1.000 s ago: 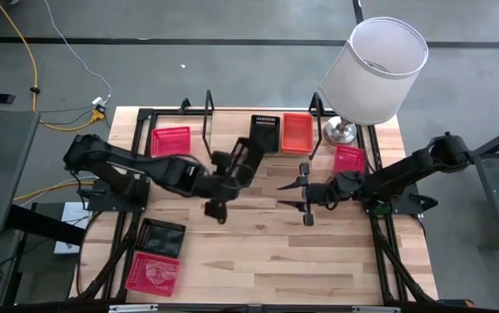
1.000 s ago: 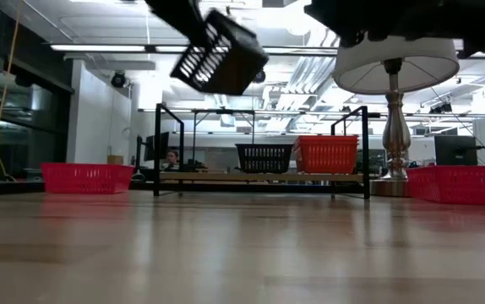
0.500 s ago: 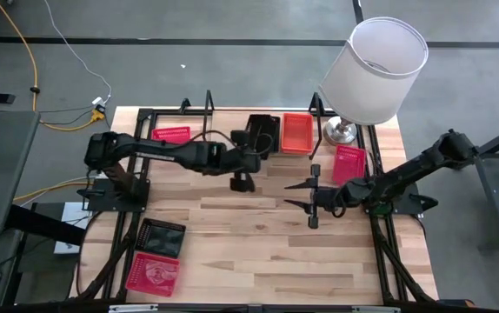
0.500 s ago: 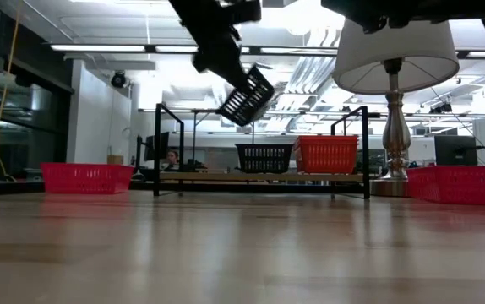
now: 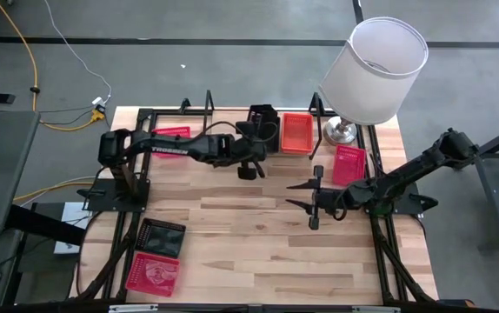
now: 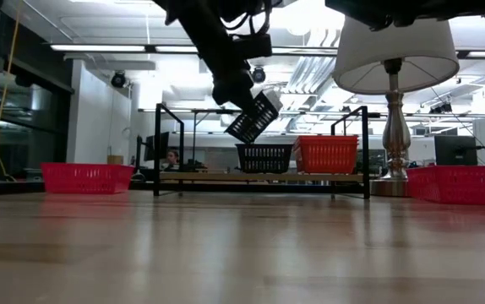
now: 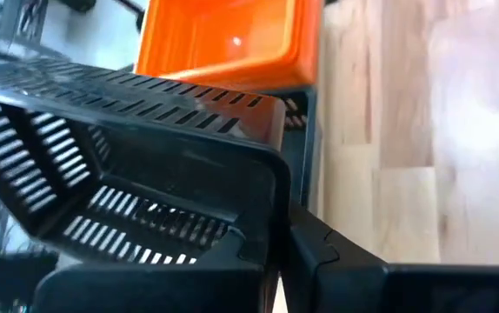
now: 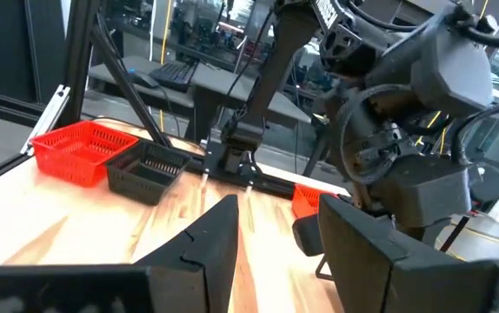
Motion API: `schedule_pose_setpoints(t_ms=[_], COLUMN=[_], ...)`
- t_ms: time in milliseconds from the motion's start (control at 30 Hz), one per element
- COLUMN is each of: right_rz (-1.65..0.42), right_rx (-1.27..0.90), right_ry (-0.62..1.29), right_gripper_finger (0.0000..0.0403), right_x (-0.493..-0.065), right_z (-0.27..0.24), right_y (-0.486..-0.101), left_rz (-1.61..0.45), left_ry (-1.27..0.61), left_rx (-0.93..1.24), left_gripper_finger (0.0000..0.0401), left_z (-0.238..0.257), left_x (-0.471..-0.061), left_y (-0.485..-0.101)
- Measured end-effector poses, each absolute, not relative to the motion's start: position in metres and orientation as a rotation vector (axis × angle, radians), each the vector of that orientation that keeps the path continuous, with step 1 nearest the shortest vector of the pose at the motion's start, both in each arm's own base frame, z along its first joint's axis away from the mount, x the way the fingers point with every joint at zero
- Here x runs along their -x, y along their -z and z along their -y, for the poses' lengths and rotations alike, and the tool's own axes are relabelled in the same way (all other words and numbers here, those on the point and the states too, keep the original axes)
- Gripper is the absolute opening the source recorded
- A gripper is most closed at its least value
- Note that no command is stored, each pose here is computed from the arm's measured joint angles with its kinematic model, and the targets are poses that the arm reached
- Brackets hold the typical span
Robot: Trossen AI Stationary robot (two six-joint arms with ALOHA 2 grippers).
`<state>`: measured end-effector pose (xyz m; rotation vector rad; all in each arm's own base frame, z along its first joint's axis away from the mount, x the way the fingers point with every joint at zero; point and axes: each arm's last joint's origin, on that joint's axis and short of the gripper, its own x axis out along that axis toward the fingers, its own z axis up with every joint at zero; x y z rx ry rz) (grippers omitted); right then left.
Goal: Stack baskets on shelf by color
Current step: Stack the top black basket on top of the black basket on the shelf
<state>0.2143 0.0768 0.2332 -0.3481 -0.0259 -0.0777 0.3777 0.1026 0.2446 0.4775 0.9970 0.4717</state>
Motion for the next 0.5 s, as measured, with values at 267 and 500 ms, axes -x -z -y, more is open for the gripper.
schedule_pose_setpoints(t_ms=[267, 500], right_rz=[0.026, 0.018], right_rx=[0.346, 0.326], right_ry=[0.077, 0.076], right_gripper_finger=[0.0149, 0.0149], right_x=[-0.214, -0.214], right_z=[-0.077, -0.077], right_y=[-0.233, -0.232], left_rz=[-0.964, -0.994], left_ry=[-0.445, -0.448], left_rx=[-0.496, -0.477], left_gripper_finger=[0.0001, 0.0010], left_z=[-0.103, -0.111], left_x=[-0.380, -0.382], left_y=[-0.247, -0.237])
